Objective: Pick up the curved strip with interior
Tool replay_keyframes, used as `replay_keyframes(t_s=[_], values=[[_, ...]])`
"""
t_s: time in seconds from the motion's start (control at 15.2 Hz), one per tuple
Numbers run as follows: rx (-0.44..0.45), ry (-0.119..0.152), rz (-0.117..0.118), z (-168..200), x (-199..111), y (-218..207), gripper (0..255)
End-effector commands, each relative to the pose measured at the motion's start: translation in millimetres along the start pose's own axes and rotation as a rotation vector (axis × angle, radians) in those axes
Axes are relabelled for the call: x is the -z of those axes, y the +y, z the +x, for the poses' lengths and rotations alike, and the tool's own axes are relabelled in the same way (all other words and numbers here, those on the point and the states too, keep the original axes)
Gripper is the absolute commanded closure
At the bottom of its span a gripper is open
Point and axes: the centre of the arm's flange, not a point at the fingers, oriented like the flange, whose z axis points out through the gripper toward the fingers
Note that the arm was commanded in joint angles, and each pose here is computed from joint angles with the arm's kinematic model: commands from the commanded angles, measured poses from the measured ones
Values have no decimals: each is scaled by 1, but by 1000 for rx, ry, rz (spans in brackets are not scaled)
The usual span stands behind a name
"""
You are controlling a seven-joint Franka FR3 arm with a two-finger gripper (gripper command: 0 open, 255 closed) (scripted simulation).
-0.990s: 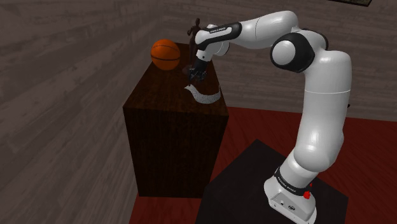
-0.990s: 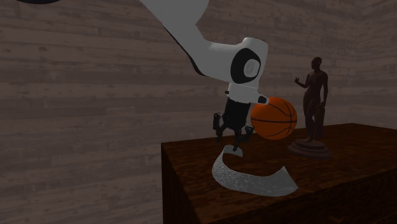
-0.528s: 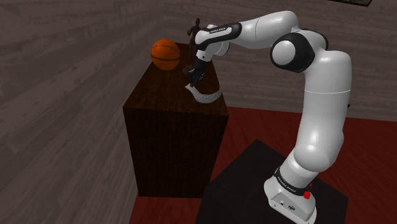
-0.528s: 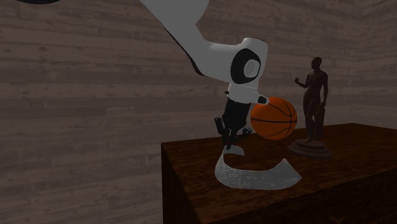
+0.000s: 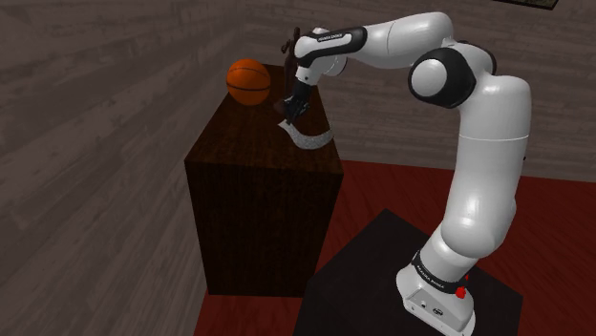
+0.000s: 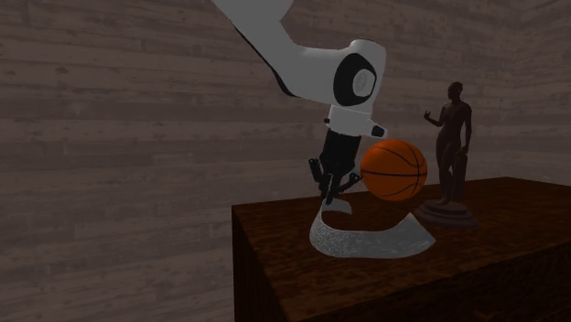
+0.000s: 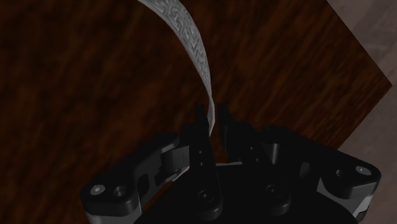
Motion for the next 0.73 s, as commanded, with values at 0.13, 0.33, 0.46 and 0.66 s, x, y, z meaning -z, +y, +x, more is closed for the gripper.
replay_keyframes(t_s=[0.13,0.33,0.46,0.66], values=[[0,0,0,1,20,-6,255],[0,0,0,2,36,-10,255],[0,0,0,2,46,-13,255],[0,0,0,3,52,-14,255]])
